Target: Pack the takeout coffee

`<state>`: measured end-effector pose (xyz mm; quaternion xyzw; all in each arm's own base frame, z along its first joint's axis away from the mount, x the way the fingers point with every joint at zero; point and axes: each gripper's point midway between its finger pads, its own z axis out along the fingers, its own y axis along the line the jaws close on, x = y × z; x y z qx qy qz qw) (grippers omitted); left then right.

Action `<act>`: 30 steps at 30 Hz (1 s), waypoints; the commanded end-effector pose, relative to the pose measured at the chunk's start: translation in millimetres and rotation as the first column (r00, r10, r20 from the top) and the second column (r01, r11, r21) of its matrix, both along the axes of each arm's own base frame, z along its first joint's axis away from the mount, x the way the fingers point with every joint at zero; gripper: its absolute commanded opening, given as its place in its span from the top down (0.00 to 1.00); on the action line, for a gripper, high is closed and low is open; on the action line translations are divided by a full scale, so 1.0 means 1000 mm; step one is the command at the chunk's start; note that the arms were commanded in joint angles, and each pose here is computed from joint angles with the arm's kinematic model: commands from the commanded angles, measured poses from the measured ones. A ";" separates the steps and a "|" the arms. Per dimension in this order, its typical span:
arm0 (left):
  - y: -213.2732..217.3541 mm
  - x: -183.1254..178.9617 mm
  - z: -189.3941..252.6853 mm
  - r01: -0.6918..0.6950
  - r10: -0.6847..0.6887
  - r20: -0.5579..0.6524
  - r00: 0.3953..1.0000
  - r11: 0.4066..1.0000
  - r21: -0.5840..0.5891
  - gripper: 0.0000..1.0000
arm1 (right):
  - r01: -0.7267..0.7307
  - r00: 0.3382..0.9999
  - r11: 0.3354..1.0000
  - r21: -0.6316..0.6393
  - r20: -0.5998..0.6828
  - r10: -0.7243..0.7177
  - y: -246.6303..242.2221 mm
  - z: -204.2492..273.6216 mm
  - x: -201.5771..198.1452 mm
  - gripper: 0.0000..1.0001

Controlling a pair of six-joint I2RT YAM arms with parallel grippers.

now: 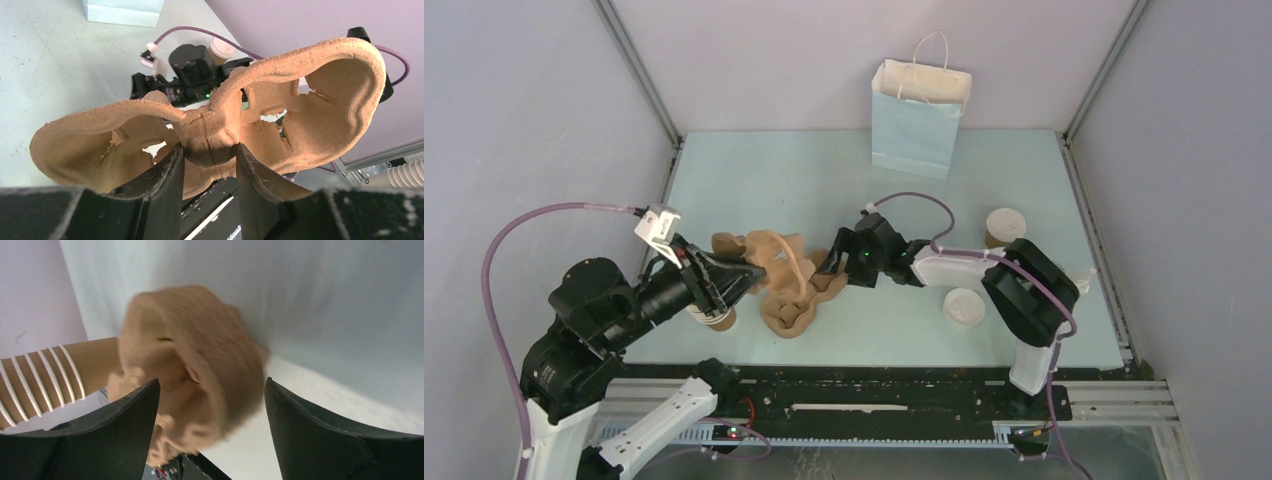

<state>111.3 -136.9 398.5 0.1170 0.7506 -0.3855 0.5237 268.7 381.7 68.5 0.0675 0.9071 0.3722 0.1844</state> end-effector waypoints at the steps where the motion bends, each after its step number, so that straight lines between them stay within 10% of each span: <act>1: -0.003 0.001 0.014 0.007 -0.007 0.028 1.000 1.000 -0.026 0.87 | -0.114 0.988 0.986 0.119 0.122 0.099 0.061 0.046 0.007 0.15; 10: -0.010 0.033 0.006 -0.054 0.054 0.005 0.999 0.998 0.013 0.88 | -0.181 0.965 0.983 -0.026 0.191 0.182 0.033 0.070 0.032 0.11; 20: -0.016 0.053 -0.004 -0.082 0.082 0.008 0.997 0.996 0.037 0.89 | 0.189 0.866 0.963 -0.190 0.494 -0.072 -0.159 0.183 0.119 0.04; 30: -0.024 0.065 -0.011 -0.085 0.085 -0.016 0.996 0.996 0.036 0.90 | 0.467 0.780 0.873 -0.139 0.529 -0.333 -0.259 0.237 0.182 0.10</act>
